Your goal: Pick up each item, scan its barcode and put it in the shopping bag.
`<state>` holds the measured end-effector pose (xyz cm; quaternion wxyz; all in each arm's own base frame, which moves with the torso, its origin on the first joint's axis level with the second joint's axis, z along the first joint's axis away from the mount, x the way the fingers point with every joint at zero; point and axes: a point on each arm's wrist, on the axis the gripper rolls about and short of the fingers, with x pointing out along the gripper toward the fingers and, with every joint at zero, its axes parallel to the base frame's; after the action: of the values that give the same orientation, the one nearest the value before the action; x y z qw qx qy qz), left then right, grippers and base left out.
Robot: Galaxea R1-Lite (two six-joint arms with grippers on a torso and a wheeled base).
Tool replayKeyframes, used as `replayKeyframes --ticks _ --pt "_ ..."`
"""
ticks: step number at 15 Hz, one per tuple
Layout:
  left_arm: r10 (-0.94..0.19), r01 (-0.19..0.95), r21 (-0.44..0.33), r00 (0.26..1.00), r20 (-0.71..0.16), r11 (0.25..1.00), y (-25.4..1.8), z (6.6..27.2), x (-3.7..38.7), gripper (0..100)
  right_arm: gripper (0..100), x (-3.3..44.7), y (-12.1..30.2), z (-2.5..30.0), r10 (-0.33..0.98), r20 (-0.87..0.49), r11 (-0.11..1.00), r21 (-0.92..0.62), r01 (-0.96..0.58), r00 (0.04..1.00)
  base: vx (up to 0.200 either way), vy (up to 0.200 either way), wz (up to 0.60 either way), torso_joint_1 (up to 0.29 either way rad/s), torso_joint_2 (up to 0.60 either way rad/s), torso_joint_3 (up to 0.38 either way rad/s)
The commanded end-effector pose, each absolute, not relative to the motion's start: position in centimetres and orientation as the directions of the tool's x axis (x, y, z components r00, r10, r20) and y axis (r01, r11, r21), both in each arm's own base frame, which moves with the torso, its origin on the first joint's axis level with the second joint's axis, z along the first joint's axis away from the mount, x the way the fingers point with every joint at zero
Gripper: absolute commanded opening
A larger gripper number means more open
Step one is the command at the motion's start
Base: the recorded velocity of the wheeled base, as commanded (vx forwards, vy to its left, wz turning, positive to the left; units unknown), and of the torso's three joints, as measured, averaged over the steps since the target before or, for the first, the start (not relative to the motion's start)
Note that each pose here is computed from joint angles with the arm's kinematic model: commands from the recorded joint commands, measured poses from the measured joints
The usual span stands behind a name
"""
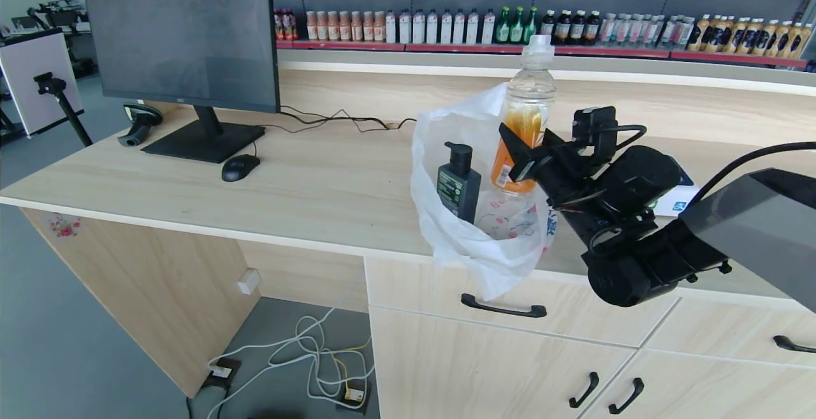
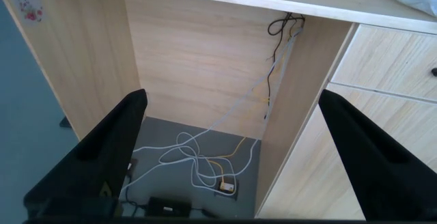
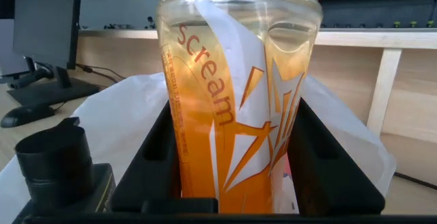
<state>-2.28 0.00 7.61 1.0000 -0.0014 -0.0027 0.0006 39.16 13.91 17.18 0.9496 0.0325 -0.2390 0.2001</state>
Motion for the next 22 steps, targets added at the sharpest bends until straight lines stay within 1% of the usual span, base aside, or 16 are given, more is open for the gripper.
replayKeyframes --ticks 1,6,11,22 --pt "0.002 -0.002 -0.003 1.000 0.006 1.000 0.0 7.6 -2.3 100 0 40.0 14.2 15.6 0.370 0.441 0.917 -0.032 -0.397 0.818 0.000 0.000 0.00 0.000 0.00 0.000" --pt "0.002 -0.002 -0.002 1.000 0.009 1.000 0.0 7.7 -2.3 100 0 40.8 14.5 13.9 0.374 0.414 0.917 -0.030 -0.398 0.830 0.000 0.000 0.00 0.000 0.00 0.000" --pt "0.002 -0.002 0.002 1.000 0.009 1.000 0.0 7.7 -2.3 100 0 40.9 14.5 13.2 0.378 0.394 0.915 -0.024 -0.402 0.838 0.000 0.000 0.00 0.000 0.00 0.000" --pt "0.002 -0.002 0.002 1.000 0.008 1.000 0.0 7.6 -2.3 100 0 39.9 14.2 13.3 0.382 0.369 0.916 -0.026 -0.401 0.848 0.000 0.000 0.00 0.000 0.00 0.000"
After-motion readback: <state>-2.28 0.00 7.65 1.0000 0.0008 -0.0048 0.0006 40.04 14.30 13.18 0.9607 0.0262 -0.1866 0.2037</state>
